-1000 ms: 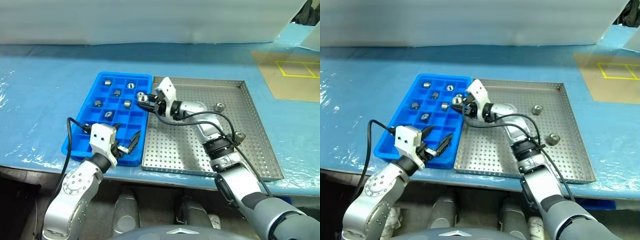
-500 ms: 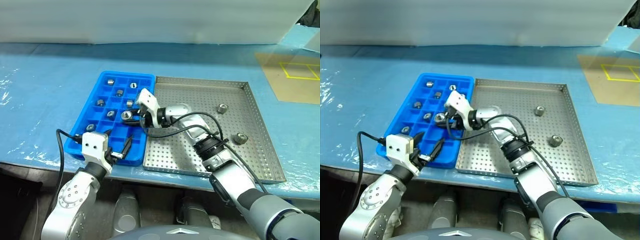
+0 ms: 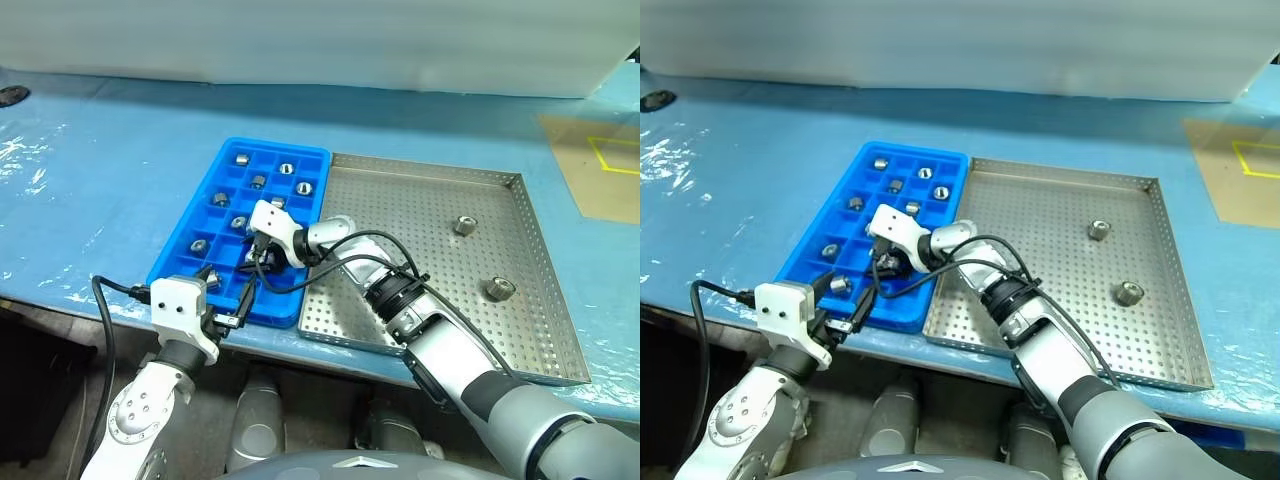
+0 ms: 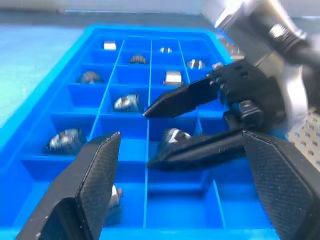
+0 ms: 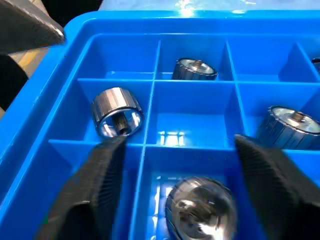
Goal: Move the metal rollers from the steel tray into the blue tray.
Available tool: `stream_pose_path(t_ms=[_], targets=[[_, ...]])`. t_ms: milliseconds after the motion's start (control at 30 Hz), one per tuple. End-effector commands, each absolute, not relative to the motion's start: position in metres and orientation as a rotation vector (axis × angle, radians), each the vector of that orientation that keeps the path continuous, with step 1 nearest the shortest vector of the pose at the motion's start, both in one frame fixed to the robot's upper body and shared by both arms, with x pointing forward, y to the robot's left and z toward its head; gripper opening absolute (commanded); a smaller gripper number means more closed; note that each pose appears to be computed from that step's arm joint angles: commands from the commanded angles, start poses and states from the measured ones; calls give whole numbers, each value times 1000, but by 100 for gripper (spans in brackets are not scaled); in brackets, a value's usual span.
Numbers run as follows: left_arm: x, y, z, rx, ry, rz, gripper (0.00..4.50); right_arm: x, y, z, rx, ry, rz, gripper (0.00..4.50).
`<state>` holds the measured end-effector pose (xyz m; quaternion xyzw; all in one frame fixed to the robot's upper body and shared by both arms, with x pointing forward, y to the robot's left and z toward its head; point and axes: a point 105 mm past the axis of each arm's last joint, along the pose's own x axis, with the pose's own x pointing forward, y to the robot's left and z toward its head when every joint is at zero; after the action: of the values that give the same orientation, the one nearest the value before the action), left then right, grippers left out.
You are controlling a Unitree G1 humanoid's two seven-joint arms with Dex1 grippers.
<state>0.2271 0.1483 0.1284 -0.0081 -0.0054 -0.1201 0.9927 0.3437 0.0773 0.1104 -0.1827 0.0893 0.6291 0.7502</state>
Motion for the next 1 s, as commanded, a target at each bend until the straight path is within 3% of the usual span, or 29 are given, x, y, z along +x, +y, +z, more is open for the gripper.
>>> stream_pose_path(t_ms=[33, 233, 367, 500, 700, 833, 1000], targets=[[233, 138, 141, -10, -67, -308, 407, 358, 70, 148, -332, 56, 1320, 389], [258, 117, 152, -8, -108, -470, 407, 380, 23, 190, -143, -84, 1157, 389], [275, 103, 158, 4, -120, -579, 407, 402, -25, 198, -136, -99, 937, 389], [292, 83, 158, 39, -114, -723, 407, 428, -94, 188, -193, -35, 611, 389], [311, 52, 162, 54, -115, -895, 407, 435, -170, 182, -174, 27, 295, 389], [318, 40, 165, 53, -126, -956, 407, 434, -194, 168, -158, 104, 195, 389], [322, 33, 167, 62, -135, -1003, 407, 428, -197, 150, -78, 188, 206, 389]])
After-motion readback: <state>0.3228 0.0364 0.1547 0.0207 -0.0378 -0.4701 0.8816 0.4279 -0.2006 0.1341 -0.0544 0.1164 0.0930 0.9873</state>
